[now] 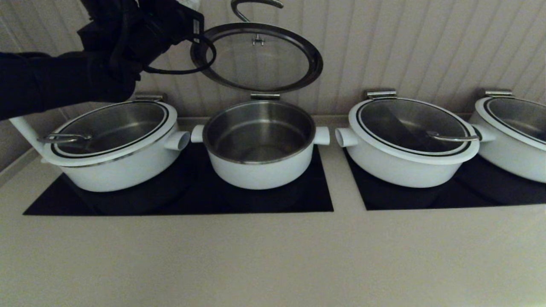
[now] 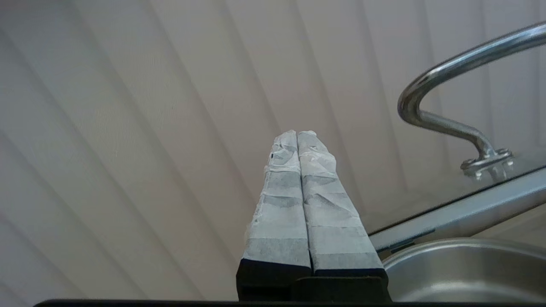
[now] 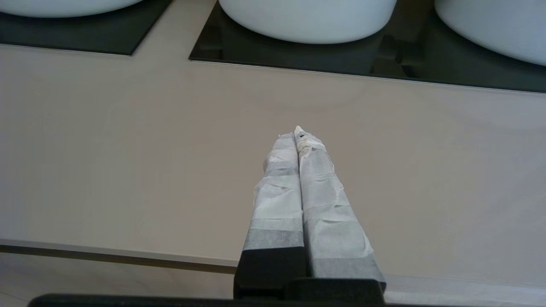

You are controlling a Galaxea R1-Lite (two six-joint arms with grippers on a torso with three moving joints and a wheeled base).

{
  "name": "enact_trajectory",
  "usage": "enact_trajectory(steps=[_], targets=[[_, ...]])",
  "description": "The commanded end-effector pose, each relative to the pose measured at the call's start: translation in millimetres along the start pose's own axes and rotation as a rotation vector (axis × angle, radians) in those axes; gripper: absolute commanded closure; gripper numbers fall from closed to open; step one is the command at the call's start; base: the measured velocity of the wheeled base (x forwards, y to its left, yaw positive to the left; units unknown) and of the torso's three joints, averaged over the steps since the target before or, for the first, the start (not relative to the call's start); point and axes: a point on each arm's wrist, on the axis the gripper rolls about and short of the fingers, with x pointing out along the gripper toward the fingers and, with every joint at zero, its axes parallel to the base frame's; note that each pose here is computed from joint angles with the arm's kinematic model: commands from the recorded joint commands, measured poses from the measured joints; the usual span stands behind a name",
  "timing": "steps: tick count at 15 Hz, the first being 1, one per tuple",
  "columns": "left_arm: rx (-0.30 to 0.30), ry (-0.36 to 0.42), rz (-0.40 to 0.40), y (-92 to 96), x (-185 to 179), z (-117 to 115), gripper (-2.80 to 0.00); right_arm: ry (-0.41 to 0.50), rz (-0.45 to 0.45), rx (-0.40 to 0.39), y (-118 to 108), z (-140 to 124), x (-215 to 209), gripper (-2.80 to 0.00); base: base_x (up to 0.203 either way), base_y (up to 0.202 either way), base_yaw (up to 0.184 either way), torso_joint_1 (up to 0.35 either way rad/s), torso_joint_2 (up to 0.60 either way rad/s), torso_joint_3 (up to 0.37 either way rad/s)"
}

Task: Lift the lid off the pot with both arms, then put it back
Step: Close the pot lid

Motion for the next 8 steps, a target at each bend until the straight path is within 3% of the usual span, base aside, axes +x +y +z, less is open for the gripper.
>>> enact_trajectory(steps=[1,8], targets=[[0.014,0.014,-0.007,-1.8,1.1,-4.1,0.0,0.0,0.0,-0.001,0.0,0.0,0.0,0.0,0.0,0.0,0.0,0.0,0.0,0.0],[0.024,0.03,-0.014,-4.3,3.0,-10.4,0.0,-0.001,0.0,-0.001,0.0,0.1,0.0,0.0,0.0,0.0,0.0,0.0,0.0,0.0]])
